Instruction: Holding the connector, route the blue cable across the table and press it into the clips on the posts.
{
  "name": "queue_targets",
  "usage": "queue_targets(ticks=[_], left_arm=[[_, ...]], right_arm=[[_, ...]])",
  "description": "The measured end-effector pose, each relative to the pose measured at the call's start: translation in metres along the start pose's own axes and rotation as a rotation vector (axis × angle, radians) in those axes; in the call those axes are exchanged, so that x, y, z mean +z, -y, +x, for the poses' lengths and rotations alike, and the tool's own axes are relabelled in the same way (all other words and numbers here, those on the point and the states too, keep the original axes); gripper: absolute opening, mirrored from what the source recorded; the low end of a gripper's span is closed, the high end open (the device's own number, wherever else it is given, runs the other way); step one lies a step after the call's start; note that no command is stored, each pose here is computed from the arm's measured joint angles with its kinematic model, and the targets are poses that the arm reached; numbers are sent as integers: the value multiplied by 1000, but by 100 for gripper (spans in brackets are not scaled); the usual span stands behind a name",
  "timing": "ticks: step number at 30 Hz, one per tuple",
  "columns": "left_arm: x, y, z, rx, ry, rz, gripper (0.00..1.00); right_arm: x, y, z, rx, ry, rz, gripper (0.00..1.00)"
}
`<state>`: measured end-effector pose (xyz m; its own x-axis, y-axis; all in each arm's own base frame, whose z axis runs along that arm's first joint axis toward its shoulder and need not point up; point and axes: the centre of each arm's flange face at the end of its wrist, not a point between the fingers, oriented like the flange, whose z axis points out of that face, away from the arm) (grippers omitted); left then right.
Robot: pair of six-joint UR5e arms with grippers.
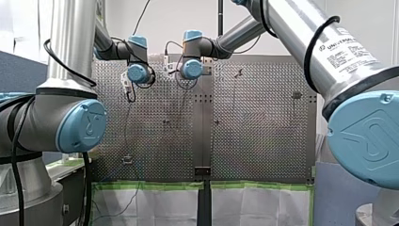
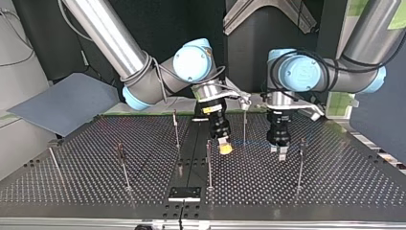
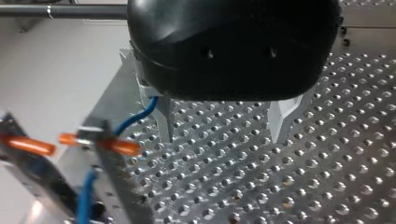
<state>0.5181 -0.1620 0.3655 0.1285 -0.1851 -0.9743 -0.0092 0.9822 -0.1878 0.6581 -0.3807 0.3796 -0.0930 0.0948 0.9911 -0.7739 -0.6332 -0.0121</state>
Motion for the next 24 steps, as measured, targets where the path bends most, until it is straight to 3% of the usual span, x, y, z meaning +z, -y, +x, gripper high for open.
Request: queue_targets(ticks=[3,5,6,7,8,9,10,11,19,24], left_arm=[[1,0,2,-1,-3,-3,100],[1,-1,3,-2,-3,-3,73],[1,-1,3,-2,-3,-3,73],[1,-1,3,-3,-3,-3,52],[1,-1,3,-4,-3,-4,38],[1,-1,3,-5,-3,-4,38],[1,-1,3,-5,-2,-3,16],[1,0,3,-6,-2,-3,0],[0,0,4,-13,-11,-6,0],[-6,-1,7,-6,-37,-40,0]], right_arm=[[0,0,0,0,0,0,0],[0,0,0,0,0,0,0],[0,0,0,0,0,0,0],[0,0,0,0,1,0,0],[0,0,0,0,1,0,0],[0,0,0,0,0,0,0],[0,0,0,0,1,0,0],[0,0,0,0,0,0,0],[0,0,-1,2,3,0,0],[-1,0,-4,3,10,-8,0]])
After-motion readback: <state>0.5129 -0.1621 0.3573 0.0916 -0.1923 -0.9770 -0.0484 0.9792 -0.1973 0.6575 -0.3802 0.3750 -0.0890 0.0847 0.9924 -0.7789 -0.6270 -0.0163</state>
